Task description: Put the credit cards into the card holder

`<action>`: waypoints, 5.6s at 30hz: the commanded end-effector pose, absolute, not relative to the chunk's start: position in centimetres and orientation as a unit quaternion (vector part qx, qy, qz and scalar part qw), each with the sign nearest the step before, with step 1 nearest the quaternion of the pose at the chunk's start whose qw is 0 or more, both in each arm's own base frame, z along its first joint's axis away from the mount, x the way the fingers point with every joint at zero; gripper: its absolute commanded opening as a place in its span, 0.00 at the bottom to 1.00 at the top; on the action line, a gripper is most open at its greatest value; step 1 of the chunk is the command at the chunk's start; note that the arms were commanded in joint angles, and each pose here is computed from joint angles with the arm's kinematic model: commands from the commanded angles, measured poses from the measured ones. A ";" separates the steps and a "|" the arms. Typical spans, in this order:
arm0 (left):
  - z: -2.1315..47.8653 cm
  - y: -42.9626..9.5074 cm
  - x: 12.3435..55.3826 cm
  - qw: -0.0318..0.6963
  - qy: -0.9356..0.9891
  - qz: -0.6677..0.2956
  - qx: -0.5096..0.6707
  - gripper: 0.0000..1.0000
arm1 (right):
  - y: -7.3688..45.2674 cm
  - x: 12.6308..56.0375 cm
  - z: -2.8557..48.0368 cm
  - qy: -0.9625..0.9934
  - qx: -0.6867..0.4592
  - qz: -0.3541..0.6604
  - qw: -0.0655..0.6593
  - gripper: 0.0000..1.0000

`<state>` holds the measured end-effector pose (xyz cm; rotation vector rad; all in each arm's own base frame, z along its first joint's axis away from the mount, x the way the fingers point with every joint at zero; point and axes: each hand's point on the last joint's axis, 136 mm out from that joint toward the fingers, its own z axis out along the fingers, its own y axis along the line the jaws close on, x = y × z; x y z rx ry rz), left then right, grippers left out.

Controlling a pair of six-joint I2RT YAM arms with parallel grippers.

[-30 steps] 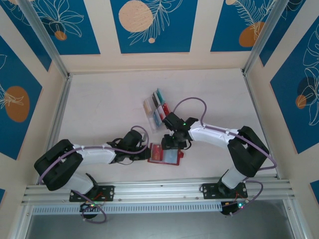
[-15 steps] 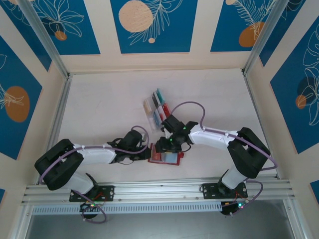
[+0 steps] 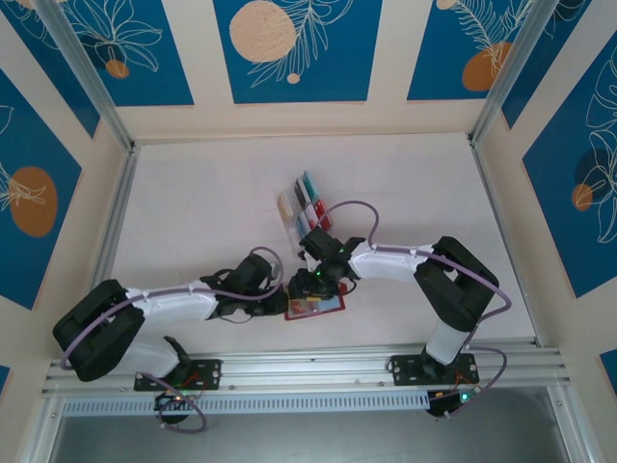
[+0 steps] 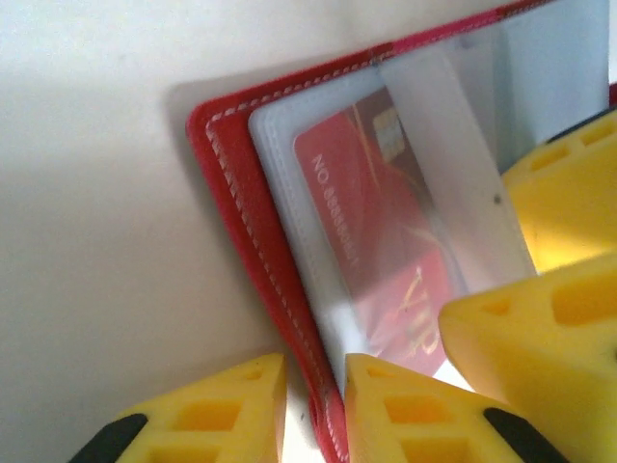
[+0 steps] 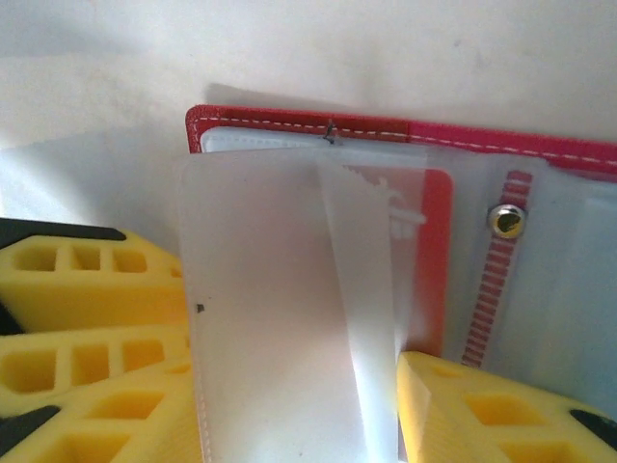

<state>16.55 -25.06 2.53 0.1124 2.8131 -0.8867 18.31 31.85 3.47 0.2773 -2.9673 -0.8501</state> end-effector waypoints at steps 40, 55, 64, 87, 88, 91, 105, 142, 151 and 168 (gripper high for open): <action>11.3 -23.2 24.6 0.176 0.913 -0.368 0.007 0.49 | 23.6 35.2 15.4 -0.961 0.054 -0.222 -0.155 0.41; 9.8 -26.5 31.0 0.145 0.902 -0.407 -0.002 0.47 | 25.5 38.4 15.0 -0.944 0.057 -0.310 -0.101 0.42; 9.3 -27.2 31.9 0.140 0.900 -0.412 -0.001 0.46 | 26.4 37.4 15.6 -0.930 0.062 -0.352 -0.080 0.40; 9.4 -27.4 32.1 0.140 0.898 -0.418 -0.004 0.45 | 26.9 36.7 13.5 -0.938 0.068 -0.336 -0.054 0.39; 9.4 -27.4 32.2 0.140 0.898 -0.418 -0.003 0.45 | 27.0 36.7 13.8 -0.935 0.068 -0.345 -0.053 0.38; 9.2 -27.5 32.2 0.138 0.898 -0.419 -0.003 0.44 | 27.0 36.7 14.6 -0.929 0.067 -0.360 -0.057 0.36; 8.8 -27.4 31.9 0.135 0.898 -0.419 -0.004 0.44 | 26.7 36.7 15.8 -0.925 0.067 -0.370 -0.065 0.26; 8.2 -27.5 32.0 0.130 0.899 -0.417 -0.002 0.43 | 27.7 36.7 14.8 -0.933 0.074 -0.350 -0.048 0.30; 8.1 -27.4 31.9 0.130 0.899 -0.417 -0.003 0.43 | 27.4 36.7 15.9 -0.929 0.072 -0.359 -0.056 0.23; 9.1 -27.1 32.1 0.140 0.899 -0.414 0.001 0.43 | 25.6 37.0 15.7 -0.940 0.059 -0.330 -0.063 0.12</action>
